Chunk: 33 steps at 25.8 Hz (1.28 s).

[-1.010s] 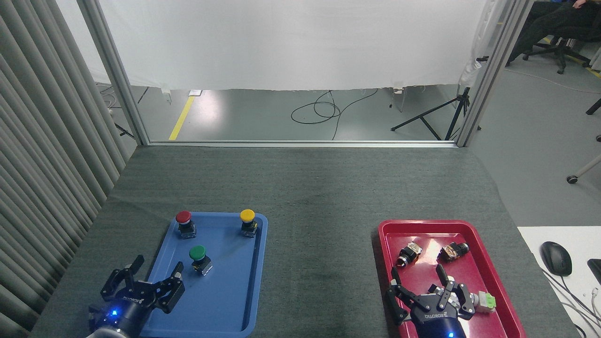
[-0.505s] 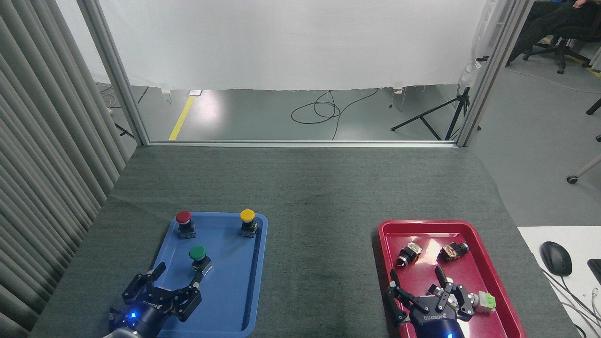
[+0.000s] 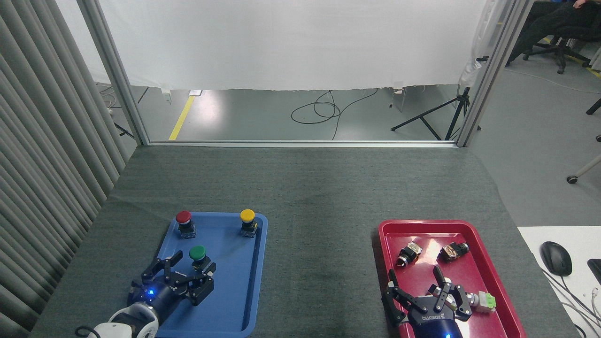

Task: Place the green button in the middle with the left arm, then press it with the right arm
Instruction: 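Grasp the green button with the left gripper, then carry the green button off the tray toward the table middle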

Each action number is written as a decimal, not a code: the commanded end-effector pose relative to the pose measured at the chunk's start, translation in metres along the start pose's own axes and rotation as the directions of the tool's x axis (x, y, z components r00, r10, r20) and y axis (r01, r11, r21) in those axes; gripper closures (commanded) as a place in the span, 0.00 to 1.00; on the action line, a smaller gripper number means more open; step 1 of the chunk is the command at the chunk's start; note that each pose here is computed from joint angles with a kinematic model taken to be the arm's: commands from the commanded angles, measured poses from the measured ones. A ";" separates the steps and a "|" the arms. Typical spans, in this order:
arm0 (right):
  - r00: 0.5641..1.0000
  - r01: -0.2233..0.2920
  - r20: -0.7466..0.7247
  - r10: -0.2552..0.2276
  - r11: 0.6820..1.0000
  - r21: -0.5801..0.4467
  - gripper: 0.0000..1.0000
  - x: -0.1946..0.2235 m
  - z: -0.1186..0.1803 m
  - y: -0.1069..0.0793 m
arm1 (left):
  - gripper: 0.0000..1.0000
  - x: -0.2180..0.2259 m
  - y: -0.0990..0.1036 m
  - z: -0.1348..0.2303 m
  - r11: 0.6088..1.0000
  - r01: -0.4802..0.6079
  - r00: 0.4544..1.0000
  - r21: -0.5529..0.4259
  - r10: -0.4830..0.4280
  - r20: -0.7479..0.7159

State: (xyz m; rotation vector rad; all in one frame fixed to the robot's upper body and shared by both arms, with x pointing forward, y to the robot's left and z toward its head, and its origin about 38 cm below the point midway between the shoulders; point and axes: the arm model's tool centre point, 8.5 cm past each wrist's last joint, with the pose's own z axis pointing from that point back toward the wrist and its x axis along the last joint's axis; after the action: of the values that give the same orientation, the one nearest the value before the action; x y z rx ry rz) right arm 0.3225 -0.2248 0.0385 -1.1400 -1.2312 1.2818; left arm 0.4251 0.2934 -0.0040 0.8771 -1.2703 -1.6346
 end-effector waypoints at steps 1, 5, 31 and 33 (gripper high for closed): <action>1.000 0.001 0.001 -0.001 1.000 0.003 0.00 -0.001 0.000 0.001 | 0.02 0.006 -0.004 -0.011 0.999 0.018 0.999 -0.041 -0.016 0.043; 1.000 0.005 -0.022 -0.005 1.000 0.016 0.00 -0.006 0.001 0.003 | 0.07 0.004 -0.011 -0.013 0.998 0.006 1.000 -0.061 -0.004 0.023; 1.000 0.027 0.006 -0.027 0.999 0.042 0.00 0.010 0.008 0.016 | 1.00 0.138 0.030 -0.057 0.998 0.034 0.922 0.046 -0.049 0.383; 1.000 0.025 0.004 -0.025 0.999 0.041 0.00 0.009 0.007 0.016 | 1.00 0.163 0.033 -0.066 0.998 0.051 0.909 0.043 -0.064 0.412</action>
State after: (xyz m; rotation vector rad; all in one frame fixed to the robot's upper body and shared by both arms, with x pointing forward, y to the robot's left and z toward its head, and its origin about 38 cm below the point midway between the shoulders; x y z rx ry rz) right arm 0.3130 -0.2168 0.0217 -1.0855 -1.2075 1.2897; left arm 0.4317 0.1590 0.0085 0.6492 -1.5408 -1.8635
